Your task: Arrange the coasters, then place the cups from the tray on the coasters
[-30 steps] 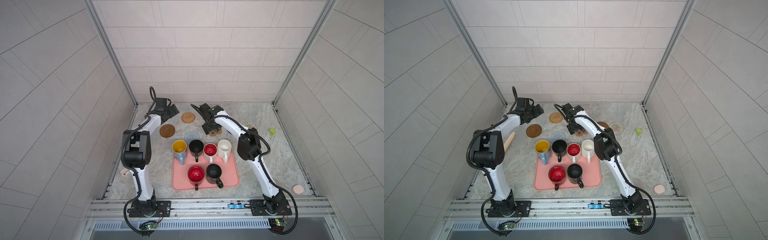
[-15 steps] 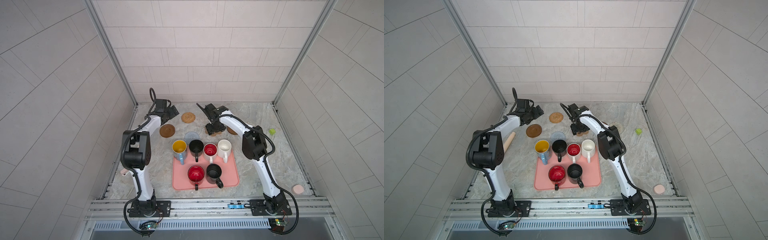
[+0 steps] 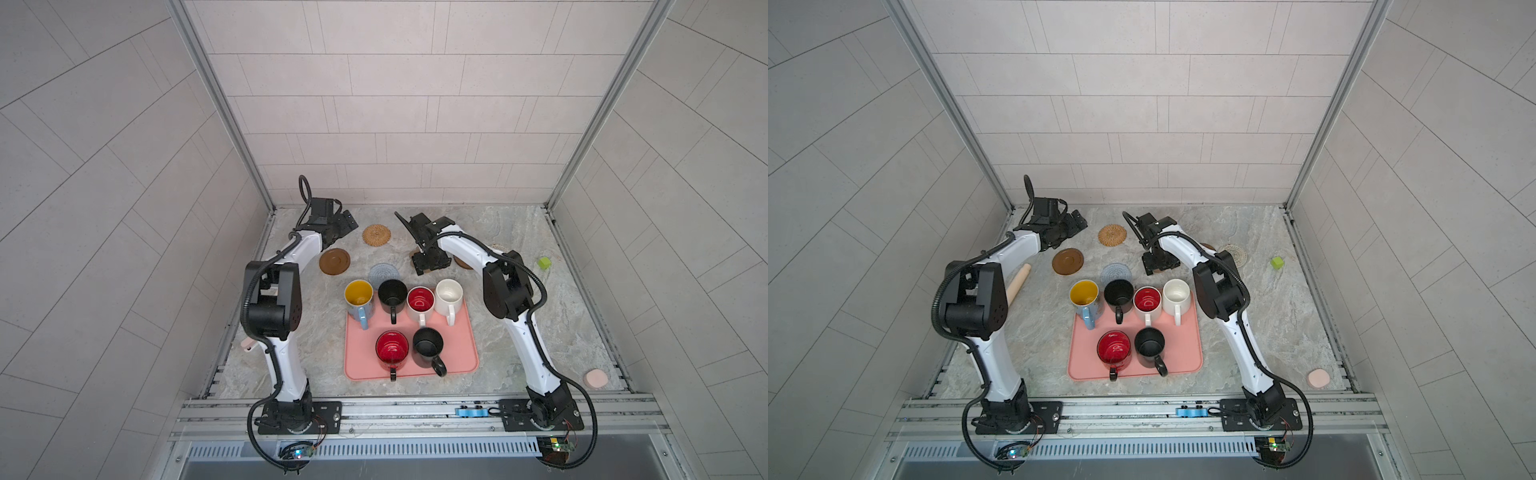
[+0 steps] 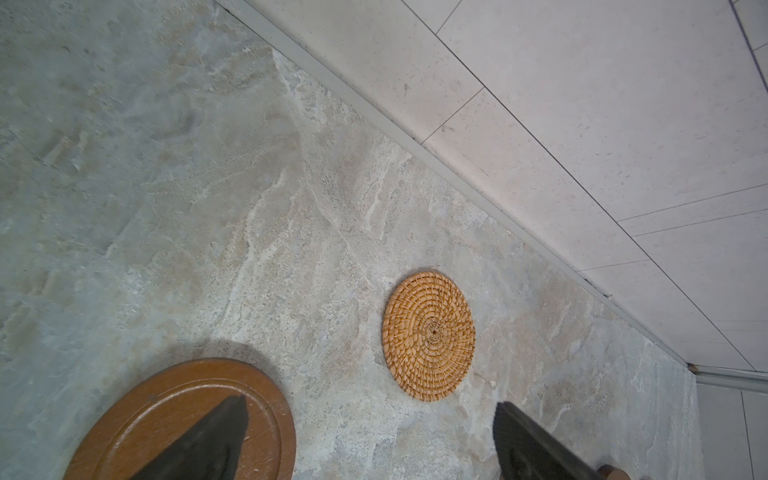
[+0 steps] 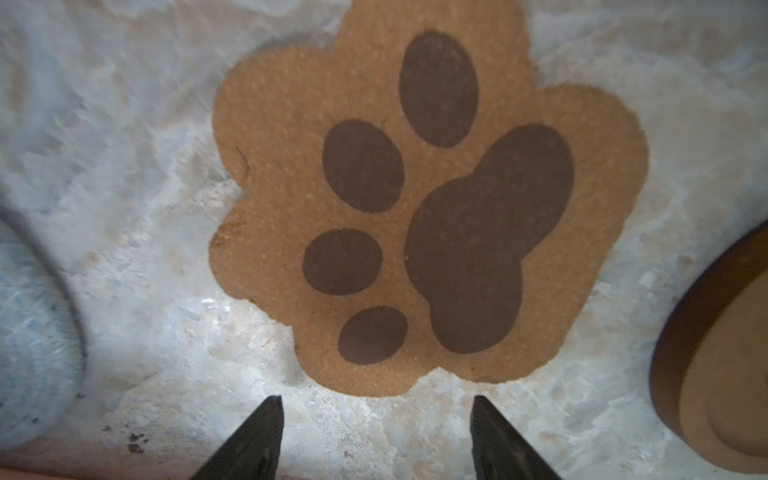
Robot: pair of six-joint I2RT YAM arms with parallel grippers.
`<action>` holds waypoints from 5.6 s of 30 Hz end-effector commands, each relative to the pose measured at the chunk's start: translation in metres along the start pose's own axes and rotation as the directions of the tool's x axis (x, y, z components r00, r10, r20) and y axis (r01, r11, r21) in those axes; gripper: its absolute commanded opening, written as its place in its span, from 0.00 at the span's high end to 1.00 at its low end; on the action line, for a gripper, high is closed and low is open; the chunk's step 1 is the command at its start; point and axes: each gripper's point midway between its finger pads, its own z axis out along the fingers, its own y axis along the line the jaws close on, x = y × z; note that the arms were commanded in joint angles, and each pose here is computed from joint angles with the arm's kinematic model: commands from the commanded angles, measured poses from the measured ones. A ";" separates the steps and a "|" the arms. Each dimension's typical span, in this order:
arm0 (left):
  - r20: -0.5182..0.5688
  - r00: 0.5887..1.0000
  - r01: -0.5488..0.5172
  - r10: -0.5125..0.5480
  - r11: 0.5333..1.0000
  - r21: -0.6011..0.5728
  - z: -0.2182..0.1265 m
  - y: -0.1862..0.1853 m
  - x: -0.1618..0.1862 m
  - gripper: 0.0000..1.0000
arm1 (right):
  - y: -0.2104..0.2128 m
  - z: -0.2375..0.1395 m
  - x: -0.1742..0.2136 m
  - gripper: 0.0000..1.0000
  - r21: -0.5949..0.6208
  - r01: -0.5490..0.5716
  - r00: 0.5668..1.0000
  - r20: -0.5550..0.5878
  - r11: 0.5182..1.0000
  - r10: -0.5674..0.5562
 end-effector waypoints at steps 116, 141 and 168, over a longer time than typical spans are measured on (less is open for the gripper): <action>0.069 0.998 0.000 -0.002 0.999 0.034 -0.025 -0.017 -0.023 0.00 | 0.008 0.056 -0.086 0.56 -0.050 -0.159 0.968 0.189 0.986 0.166; 0.078 0.997 0.004 -0.007 0.999 0.033 -0.027 -0.017 -0.025 0.00 | 0.021 0.047 -0.089 0.50 -0.121 -0.121 0.973 0.181 0.985 0.141; 0.108 0.994 0.007 -0.012 0.999 0.042 -0.031 -0.018 -0.030 0.00 | -0.087 -0.058 -0.065 0.45 -0.010 -0.239 0.938 0.257 0.971 0.234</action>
